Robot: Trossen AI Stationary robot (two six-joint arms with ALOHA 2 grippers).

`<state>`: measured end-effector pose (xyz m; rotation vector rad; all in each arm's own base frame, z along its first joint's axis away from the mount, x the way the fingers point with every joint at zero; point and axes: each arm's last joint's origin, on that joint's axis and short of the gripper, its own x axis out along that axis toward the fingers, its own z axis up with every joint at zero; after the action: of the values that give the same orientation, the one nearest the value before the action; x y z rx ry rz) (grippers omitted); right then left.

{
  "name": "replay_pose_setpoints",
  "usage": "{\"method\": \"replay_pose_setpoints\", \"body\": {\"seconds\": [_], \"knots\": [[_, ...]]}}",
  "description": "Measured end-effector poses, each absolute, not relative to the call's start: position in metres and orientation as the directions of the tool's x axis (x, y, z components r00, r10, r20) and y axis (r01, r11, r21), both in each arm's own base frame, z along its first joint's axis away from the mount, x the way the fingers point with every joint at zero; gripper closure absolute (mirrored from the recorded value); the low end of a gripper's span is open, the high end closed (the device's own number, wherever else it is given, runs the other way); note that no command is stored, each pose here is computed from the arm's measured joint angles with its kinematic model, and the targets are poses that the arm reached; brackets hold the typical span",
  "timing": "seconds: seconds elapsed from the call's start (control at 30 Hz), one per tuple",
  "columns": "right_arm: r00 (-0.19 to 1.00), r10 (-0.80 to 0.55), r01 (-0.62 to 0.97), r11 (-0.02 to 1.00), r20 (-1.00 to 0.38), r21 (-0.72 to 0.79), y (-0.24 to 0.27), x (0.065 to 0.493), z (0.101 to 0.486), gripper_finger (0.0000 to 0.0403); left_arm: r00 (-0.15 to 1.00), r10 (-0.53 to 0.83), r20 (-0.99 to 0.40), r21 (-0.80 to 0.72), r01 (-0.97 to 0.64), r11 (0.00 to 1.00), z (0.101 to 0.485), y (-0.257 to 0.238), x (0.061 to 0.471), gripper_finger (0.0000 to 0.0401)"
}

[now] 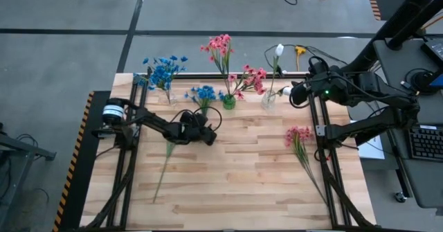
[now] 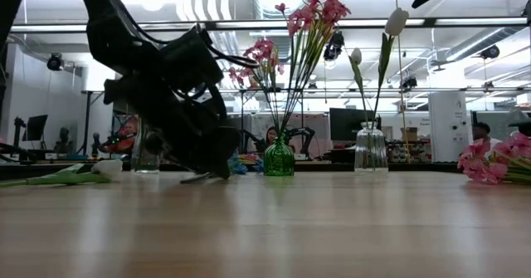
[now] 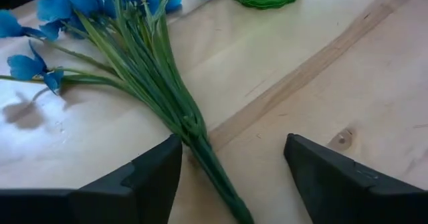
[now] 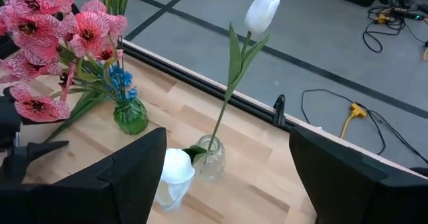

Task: Sort flowers into vase by color
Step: Put the blue flowers into the left transparent vase

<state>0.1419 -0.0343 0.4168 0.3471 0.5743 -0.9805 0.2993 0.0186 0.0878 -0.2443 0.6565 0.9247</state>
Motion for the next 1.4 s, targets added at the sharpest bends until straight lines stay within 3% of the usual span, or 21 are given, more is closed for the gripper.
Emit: {"method": "replay_pose_setpoints", "body": {"seconds": [0.67, 0.9, 1.2, 1.4], "knots": [[0.414, -0.681, 0.857, 0.516, -0.604, 0.005, -0.034, 0.142, 0.415, 0.0094, 0.421, 0.658, -0.624, 0.026, -0.831, 0.556, 0.085, 0.018, 0.299, 0.0389], [0.412, -0.681, 0.857, 0.516, -0.606, 0.003, -0.034, 0.142, 0.414, 0.0094, 0.404, 0.677, -0.616, 0.048, -0.838, 0.543, 0.091, 0.017, 0.295, 0.0394], [0.412, -0.681, 0.857, 0.516, -0.606, 0.003, -0.035, 0.142, 0.414, 0.0094, 0.342, 0.737, -0.583, 0.099, -0.870, 0.483, 0.127, 0.014, 0.275, 0.0396], [0.413, -0.680, 0.851, 0.524, -0.606, -0.009, -0.034, 0.141, 0.414, 0.0094, 0.384, 0.720, -0.578, 0.093, -0.846, 0.525, 0.157, -0.001, 0.259, 0.0396]]}}
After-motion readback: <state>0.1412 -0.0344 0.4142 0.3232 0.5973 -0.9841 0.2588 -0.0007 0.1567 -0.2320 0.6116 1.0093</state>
